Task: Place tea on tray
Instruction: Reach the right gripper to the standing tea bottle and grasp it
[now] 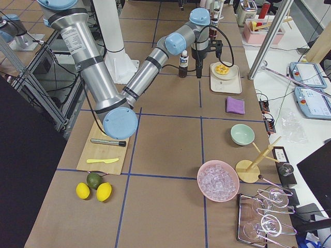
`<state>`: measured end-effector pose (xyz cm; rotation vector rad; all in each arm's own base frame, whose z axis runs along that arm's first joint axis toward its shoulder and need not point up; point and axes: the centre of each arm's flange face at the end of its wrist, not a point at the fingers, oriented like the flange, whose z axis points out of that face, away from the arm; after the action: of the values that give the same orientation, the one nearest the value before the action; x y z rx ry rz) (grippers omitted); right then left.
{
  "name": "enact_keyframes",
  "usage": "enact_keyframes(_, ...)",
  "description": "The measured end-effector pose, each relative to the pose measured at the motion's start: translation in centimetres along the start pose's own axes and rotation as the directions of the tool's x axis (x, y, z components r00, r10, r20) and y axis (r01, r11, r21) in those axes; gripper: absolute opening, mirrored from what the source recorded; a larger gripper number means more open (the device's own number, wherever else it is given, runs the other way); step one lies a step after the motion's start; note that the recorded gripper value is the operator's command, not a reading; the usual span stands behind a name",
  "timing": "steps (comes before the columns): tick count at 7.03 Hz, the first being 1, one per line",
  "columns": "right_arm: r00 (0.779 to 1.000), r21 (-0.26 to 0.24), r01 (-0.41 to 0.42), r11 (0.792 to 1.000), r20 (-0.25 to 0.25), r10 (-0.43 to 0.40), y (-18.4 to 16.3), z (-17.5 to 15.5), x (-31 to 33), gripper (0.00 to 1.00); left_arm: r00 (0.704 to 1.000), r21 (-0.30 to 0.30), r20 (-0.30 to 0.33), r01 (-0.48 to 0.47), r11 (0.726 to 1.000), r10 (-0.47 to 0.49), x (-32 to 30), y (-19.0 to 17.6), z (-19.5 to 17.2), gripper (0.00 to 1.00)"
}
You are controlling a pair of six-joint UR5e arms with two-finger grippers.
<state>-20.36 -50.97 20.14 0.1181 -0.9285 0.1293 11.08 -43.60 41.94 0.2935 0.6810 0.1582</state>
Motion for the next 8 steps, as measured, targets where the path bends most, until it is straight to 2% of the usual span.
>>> enact_keyframes(2, 1.0, 0.038, -0.006, 0.999, -0.015, 0.007, 4.4, 3.5, -9.2, 1.0, 0.998, -0.055, -0.007, -0.063, 0.997, 0.063, -7.0, 0.1, 1.9, 1.0)
enact_keyframes(4, 1.0, 0.061, -0.002, 0.998, -0.021, 0.003, 8.7, 6.9, -16.4, 1.0, 0.998, -0.075, 0.004, -0.066, 0.995, 0.067, -9.4, 0.3, 2.8, 1.0)
enact_keyframes(8, 0.998, 0.052, 0.023, 0.998, -0.063, -0.019, 10.8, 11.7, -24.8, 0.97, 0.998, -0.097, 0.019, -0.058, 0.994, 0.06, -12.6, 1.9, 3.2, 1.0)
